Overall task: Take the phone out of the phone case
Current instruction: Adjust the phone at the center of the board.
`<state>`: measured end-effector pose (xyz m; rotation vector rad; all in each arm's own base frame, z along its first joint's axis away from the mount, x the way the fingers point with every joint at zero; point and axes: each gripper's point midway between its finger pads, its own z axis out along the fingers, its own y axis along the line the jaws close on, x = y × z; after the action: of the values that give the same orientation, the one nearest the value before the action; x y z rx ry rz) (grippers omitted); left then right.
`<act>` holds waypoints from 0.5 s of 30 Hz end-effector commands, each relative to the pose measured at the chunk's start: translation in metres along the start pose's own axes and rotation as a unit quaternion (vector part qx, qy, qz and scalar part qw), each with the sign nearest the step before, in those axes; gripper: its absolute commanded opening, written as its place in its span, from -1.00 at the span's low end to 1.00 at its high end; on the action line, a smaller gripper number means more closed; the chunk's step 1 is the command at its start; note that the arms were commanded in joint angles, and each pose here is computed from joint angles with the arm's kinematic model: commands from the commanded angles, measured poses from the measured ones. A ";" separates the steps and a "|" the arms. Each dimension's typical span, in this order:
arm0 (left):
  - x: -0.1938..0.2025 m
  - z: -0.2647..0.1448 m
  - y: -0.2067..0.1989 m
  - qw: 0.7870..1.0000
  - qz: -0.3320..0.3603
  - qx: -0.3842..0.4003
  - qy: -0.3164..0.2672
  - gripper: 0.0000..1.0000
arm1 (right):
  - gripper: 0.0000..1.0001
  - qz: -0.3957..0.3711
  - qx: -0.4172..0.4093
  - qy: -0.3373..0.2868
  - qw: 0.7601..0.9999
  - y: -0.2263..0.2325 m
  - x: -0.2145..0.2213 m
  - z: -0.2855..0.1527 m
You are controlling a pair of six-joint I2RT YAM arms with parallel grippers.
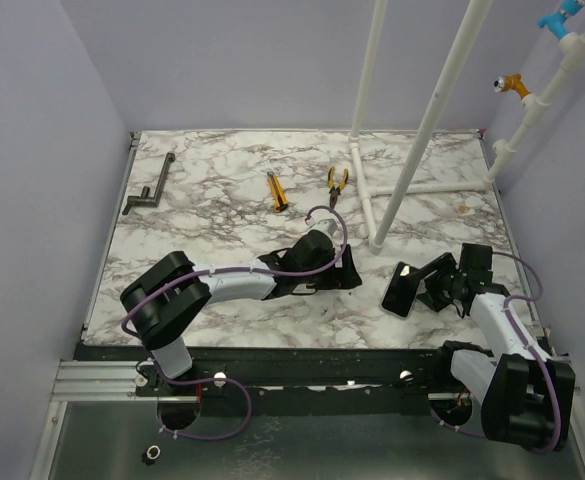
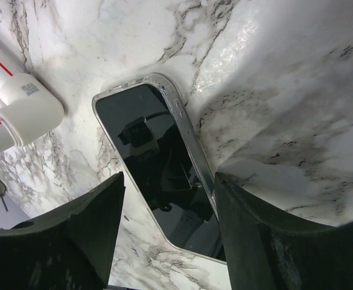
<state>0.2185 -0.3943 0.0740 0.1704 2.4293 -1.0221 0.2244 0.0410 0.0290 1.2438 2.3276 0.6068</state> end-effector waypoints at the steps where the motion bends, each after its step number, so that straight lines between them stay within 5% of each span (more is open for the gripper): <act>1: -0.005 0.008 -0.015 1.000 0.008 0.026 -0.001 0.72 | 0.32 -0.001 0.039 0.010 0.999 -0.017 0.010 -0.001; 10: -0.001 -0.023 -0.001 1.000 0.016 0.010 -0.020 0.65 | 0.32 -0.009 0.033 -0.097 0.995 0.025 -0.052 -0.022; 15: 0.023 -0.034 0.002 0.998 0.064 0.009 0.019 0.30 | 0.16 -0.014 0.037 -0.114 0.993 0.036 -0.074 -0.005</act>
<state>0.2038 -0.3765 0.0845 0.2056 2.4004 -1.0350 0.2665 0.0103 0.0711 1.2324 2.2161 0.4374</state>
